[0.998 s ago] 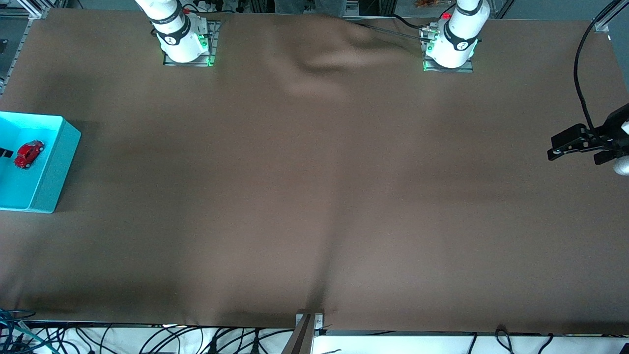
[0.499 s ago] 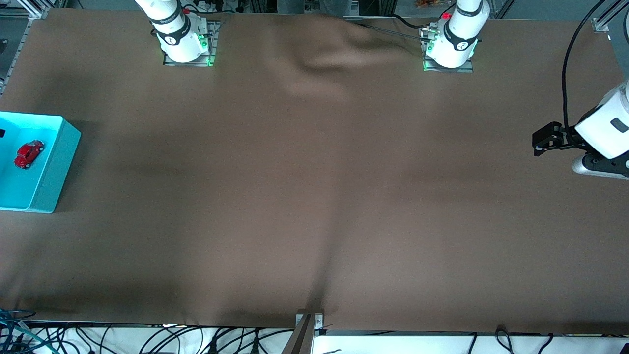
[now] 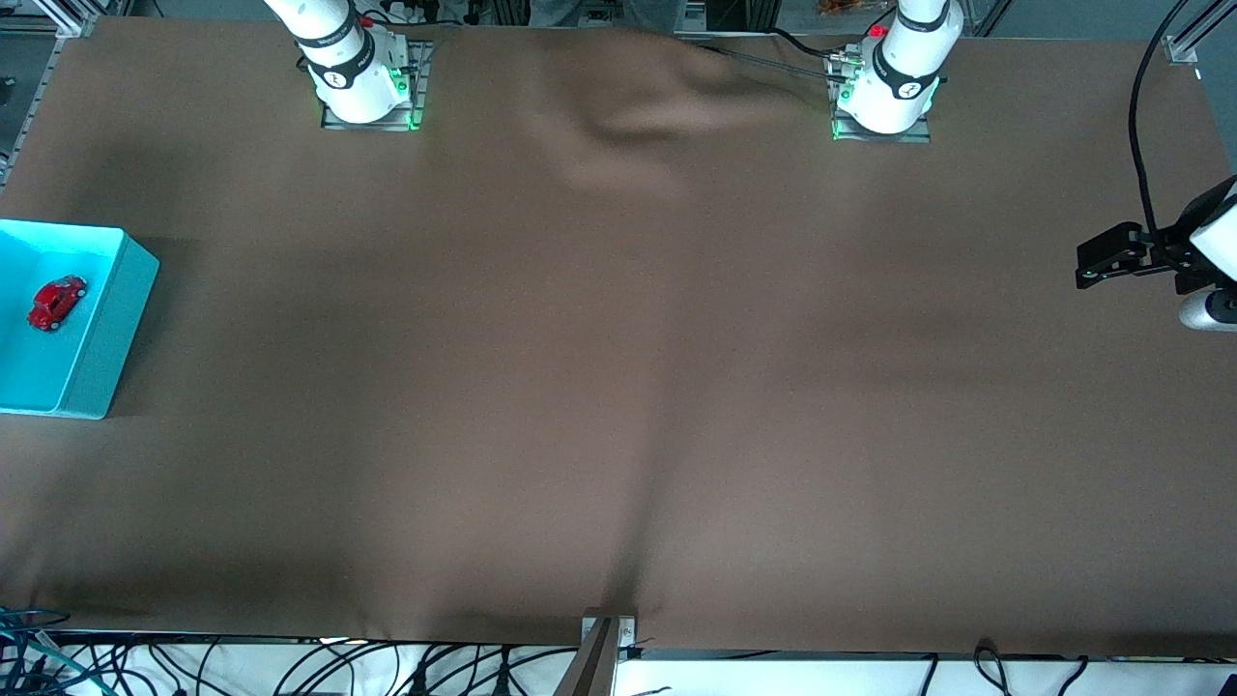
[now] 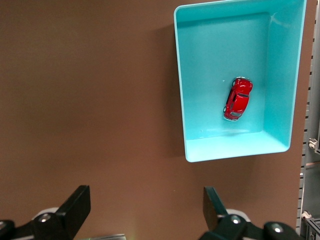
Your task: Wind red beetle toy and store in blue box
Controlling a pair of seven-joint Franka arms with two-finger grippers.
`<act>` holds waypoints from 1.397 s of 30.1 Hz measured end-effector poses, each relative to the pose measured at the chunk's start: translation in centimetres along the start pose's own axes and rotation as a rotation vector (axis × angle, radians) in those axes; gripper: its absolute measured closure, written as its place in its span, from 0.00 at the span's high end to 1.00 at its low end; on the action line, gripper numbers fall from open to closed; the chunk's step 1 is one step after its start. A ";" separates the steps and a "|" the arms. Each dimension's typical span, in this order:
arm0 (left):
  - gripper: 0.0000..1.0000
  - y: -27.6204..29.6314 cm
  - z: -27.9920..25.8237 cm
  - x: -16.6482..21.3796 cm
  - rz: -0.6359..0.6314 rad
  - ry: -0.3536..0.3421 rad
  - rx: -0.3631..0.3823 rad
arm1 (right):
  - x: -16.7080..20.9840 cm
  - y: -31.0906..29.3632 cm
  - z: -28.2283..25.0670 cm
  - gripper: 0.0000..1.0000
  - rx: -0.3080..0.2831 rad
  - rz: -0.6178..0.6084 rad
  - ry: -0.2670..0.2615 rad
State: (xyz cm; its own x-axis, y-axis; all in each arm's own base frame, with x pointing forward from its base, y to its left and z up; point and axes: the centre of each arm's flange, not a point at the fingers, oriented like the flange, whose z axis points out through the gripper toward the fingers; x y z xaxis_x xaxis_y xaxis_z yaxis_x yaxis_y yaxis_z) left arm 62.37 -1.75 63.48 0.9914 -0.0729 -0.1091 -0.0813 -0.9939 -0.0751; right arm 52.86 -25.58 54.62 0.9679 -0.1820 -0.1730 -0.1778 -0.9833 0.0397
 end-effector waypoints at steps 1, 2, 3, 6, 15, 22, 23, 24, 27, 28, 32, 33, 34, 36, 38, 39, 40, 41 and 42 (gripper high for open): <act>1.00 0.1 0.1 0.2 0.001 -0.007 -0.001 | -0.2 -0.4 -0.3 1.00 -0.001 -0.004 -0.001; 1.00 0.1 0.2 0.4 0.002 -0.013 -0.002 | -0.4 -0.8 -0.5 1.00 -0.001 -0.007 -0.003; 1.00 0.1 0.3 0.6 0.002 -0.018 -0.003 | -0.6 -1.1 -0.8 1.00 -0.002 -0.009 -0.005; 1.00 0.1 0.5 1.3 0.001 -0.026 -0.005 | -1.3 -2.7 -1.5 1.00 -0.003 -0.020 -0.015; 1.00 -0.3 0.2 1.7 -0.006 -0.018 -0.007 | -2.4 -7.8 -2.9 1.00 -0.015 -0.067 -0.049; 1.00 -0.6 -1.8 0.6 -0.011 0.028 -0.017 | -2.8 -10.3 -3.8 1.00 -0.014 -0.068 -0.035; 1.00 -0.6 -2.0 0.4 -0.011 0.033 -0.019 | -2.8 -10.6 -4.0 1.00 -0.014 -0.068 -0.032; 1.00 -0.6 -2.2 0.3 -0.011 0.039 -0.020 | -2.9 -11.0 -4.1 1.00 -0.014 -0.066 -0.030; 1.00 -0.5 -2.5 -0.4 -0.010 0.050 -0.020 | -3.1 -12.6 -4.6 1.00 -0.015 -0.050 -0.021; 1.00 -0.5 -2.6 -0.6 -0.009 0.051 -0.020 | -3.2 -13.2 -4.7 1.00 -0.016 -0.043 -0.019; 1.00 -0.1 -3.0 -1.6 -0.003 0.053 -0.018 | -3.4 -16.0 -5.0 1.00 -0.011 -0.017 -0.011; 1.00 0.0 -3.1 -1.8 -0.002 0.054 -0.017 | -3.4 -16.8 -5.1 1.00 -0.011 -0.013 -0.010; 1.00 0.1 -3.3 -2.1 0.000 0.054 -0.017 | -3.5 -17.6 -5.1 1.00 -0.012 -0.010 -0.009; 1.00 0.2 -3.6 -2.6 0.002 0.056 -0.016 | -3.6 -19.1 -5.2 1.00 -0.016 -0.007 -0.008; 1.00 0.3 -3.9 -3.2 0.003 0.057 -0.015 | -3.7 -20.6 -5.2 1.00 -0.020 -0.003 -0.008; 1.00 0.4 -4.0 -3.5 0.004 0.057 -0.014 | -3.8 -21.2 -5.2 1.00 -0.021 0.000 -0.007; 1.00 0.4 -4.2 -3.8 0.004 0.058 -0.014 | -3.9 -21.9 -5.2 1.00 -0.023 0.002 -0.007; 1.00 0.4 -4.3 -4.0 0.005 0.058 -0.013 | -3.9 -22.5 -5.2 1.00 -0.024 0.001 -0.007; 1.00 0.5 -4.4 -4.2 0.005 0.058 -0.013 | -4.0 -23.1 -5.2 1.00 -0.025 0.002 -0.006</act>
State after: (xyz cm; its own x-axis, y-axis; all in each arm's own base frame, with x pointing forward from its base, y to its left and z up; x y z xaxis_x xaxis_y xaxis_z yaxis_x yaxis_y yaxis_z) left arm 58.58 -2.26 68.23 0.9953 -0.0823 -0.0515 -0.0854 -0.9944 -0.0616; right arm 53.98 -2.04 59.49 0.9665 -0.1841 -0.1788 -0.1752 -0.9824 0.0648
